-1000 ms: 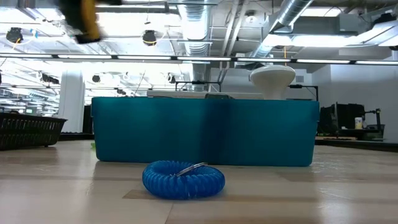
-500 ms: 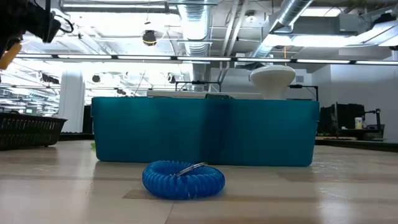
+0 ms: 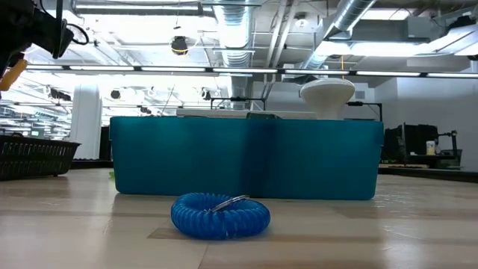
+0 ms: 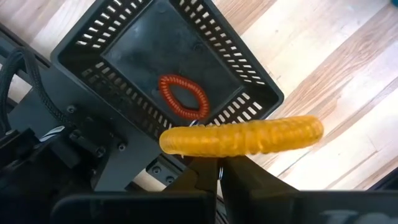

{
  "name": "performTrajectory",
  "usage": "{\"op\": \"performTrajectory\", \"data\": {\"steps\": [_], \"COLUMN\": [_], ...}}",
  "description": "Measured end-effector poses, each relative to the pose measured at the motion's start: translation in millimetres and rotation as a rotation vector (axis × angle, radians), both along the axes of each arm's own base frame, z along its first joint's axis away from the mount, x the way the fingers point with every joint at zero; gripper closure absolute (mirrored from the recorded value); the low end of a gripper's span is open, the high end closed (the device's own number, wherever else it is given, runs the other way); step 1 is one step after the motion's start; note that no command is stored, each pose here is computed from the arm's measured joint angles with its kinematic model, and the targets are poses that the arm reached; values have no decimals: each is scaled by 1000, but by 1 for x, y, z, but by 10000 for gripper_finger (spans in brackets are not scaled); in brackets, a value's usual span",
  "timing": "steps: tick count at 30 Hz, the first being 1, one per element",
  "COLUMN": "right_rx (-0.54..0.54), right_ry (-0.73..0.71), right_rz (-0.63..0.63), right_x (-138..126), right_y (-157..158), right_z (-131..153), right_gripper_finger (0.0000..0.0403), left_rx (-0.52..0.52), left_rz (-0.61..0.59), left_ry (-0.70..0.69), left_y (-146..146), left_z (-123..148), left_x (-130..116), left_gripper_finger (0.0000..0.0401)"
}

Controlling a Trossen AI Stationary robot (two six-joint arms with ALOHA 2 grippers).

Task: Pick & Place Office Desk Supplies
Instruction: Put the yellow spring keychain into the black bin, then put the purple spring keychain into the black bin

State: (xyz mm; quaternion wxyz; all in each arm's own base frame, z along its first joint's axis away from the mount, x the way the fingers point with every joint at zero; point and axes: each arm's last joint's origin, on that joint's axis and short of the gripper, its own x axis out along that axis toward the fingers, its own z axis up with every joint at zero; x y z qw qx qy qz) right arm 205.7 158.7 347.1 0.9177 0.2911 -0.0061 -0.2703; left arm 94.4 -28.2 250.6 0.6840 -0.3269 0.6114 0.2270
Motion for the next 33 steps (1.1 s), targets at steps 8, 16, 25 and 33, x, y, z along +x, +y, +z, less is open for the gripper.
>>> {"op": "performTrajectory", "data": {"steps": [8,16,25,33], "right_rx": [0,1,1,1], "right_ry": [1,1,1,1], "right_rz": [1,3,3,3], "right_x": [0,0,0,0], "right_y": [0,0,0,0], "right_z": [0,0,0,0], "right_gripper_finger": [235,235,235,235], "left_rx": [1,12,21,20], "left_rz": [1,20,25,23], "left_ry": [-7,-18,-42,-47], "left_y": [0,0,0,0], "left_z": [0,0,1,1], "left_x": [1,2,3,4], "left_gripper_finger": [397,340,250,220]}}
